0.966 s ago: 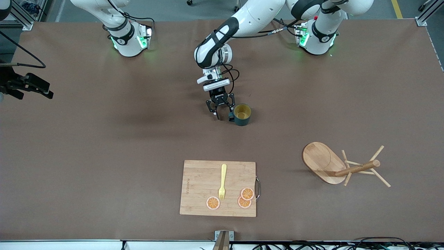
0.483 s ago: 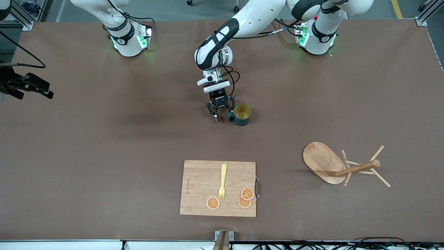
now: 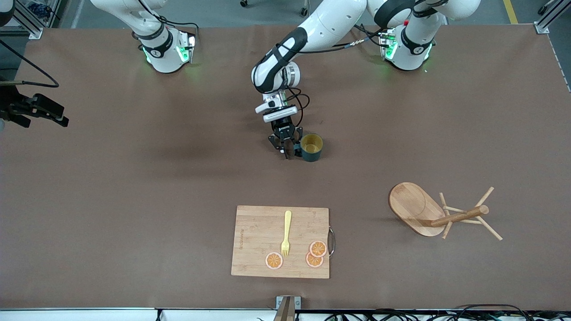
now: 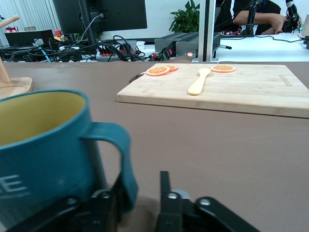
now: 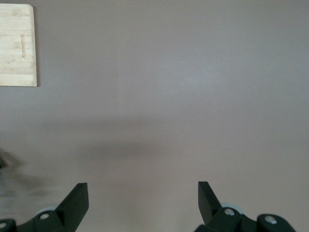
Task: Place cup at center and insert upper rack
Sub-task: 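Lift the mug with the left gripper toward the wooden mug tree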
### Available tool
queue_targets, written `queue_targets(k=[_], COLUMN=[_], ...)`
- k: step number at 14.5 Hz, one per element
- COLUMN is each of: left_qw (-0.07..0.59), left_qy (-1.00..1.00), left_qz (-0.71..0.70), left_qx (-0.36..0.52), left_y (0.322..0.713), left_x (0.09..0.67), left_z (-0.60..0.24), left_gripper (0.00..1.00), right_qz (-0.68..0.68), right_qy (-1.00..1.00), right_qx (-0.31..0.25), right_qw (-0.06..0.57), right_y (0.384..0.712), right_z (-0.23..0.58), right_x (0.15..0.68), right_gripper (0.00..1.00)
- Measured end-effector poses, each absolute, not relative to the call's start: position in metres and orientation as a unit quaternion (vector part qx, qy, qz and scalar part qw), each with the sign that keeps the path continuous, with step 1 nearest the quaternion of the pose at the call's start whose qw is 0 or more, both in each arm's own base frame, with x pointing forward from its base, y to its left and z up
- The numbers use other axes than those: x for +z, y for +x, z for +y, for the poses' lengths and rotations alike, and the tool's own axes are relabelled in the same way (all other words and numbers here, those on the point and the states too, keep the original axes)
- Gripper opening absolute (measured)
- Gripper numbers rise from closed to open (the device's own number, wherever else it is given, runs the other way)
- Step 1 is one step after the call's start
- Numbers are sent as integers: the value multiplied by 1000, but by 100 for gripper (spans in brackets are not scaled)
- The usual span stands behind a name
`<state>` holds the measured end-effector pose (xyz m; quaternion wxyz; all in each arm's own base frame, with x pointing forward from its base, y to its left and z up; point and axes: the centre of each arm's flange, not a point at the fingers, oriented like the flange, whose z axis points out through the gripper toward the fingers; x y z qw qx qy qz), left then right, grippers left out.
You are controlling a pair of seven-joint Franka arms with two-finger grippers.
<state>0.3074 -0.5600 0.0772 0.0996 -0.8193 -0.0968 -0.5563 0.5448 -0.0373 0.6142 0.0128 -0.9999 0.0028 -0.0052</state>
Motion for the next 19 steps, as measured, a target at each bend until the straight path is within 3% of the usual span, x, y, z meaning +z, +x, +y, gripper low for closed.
queue_targets(k=[2,4,11,15,19], left_qw=[98,95,89,114,88], left_qy=[-820,-821,-836,-884,-912], left_qz=[-98,-99,-126,-152,-208], left_qx=[-556,-555,-527,-428,-343], left_y=[308,309,330,371,407], left_x=[78,79,115,210,312], left_z=[-561,-562,-585,-608,-605], left_gripper=[9,6,6,6,6], right_qz=[3,3,3,2,2], right_qy=[-1000,-1000,-1000,-1000,-1000], right_qx=[-5,-5,-5,-6,-6], right_qw=[13,13,13,12,12], right_y=[545,545,545,545,545], right_z=[-37,-37,-37,-37,-37], right_x=[614,614,614,615,615], right_gripper=[100,100,100,100,100])
